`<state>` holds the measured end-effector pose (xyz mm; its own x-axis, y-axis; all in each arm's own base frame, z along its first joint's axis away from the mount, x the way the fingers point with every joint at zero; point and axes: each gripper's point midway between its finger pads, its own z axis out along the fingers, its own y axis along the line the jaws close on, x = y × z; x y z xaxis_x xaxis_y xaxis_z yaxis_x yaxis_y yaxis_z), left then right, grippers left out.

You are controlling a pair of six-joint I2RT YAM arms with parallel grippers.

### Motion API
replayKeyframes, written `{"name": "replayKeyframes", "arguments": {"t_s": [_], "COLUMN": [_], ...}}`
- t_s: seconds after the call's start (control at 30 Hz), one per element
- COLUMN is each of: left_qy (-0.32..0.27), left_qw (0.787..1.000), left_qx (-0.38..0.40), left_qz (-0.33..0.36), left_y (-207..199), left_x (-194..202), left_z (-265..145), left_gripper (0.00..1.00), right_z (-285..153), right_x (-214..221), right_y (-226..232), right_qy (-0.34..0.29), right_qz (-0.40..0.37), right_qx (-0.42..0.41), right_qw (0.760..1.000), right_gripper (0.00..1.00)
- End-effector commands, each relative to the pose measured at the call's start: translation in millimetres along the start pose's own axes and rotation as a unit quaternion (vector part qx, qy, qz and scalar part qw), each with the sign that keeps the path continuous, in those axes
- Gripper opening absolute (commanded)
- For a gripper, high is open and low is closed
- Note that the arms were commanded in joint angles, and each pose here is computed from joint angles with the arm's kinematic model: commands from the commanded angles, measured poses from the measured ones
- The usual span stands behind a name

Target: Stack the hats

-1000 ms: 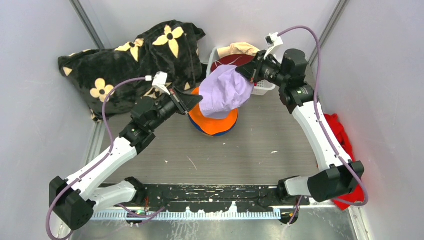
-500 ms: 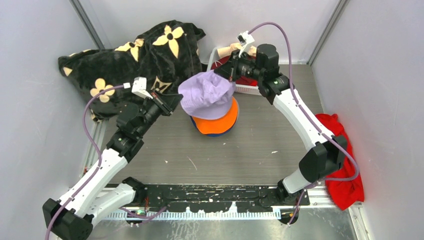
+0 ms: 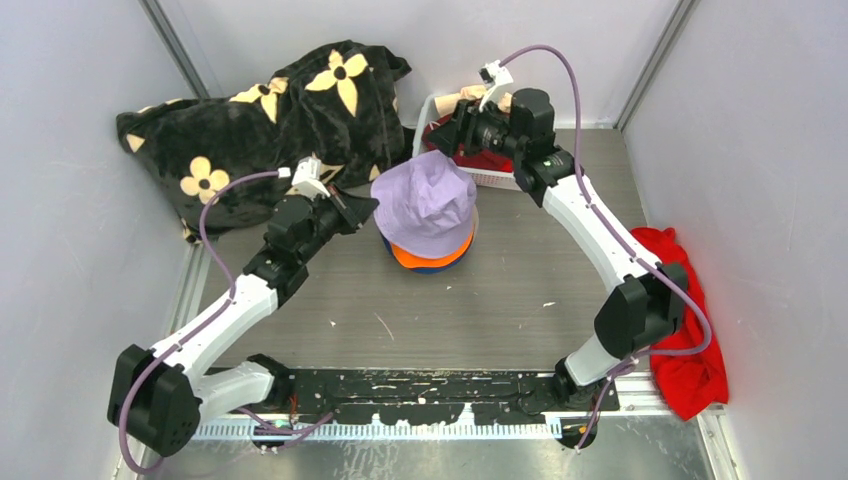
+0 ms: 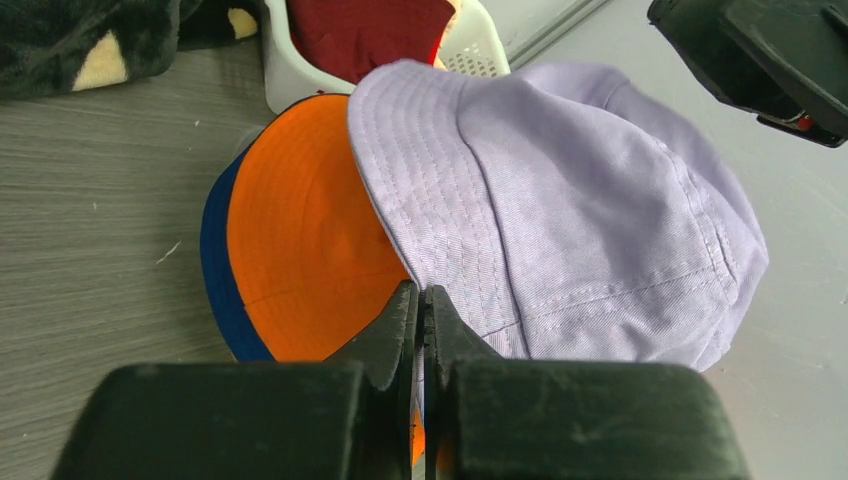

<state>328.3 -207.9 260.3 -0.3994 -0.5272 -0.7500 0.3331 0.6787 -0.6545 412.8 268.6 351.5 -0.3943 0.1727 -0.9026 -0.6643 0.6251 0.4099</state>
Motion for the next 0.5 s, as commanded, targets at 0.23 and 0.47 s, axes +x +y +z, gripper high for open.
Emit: {"name": "replayKeyframes", "arguments": {"t_s": [0.23, 0.47], "left_qy": [-0.032, -0.03], "left_qw": [0.999, 0.998], "left_qx": [-0.028, -0.052], "left_qz": [0.001, -0.026], "left_y": [27, 57], "left_x": [-12, -17], "left_z": [17, 40], "left_gripper": [0.0, 0.0], "right_z": [-64, -61], "right_x": [-60, -34], "right_y": [-22, -20], "right_qy": [-0.114, -0.087], "right_qz": [-0.003, 0.02], "right_qx": [0.061, 0.042], "right_qw": [0.992, 0.995], "right_gripper": [0.72, 0.71]}}
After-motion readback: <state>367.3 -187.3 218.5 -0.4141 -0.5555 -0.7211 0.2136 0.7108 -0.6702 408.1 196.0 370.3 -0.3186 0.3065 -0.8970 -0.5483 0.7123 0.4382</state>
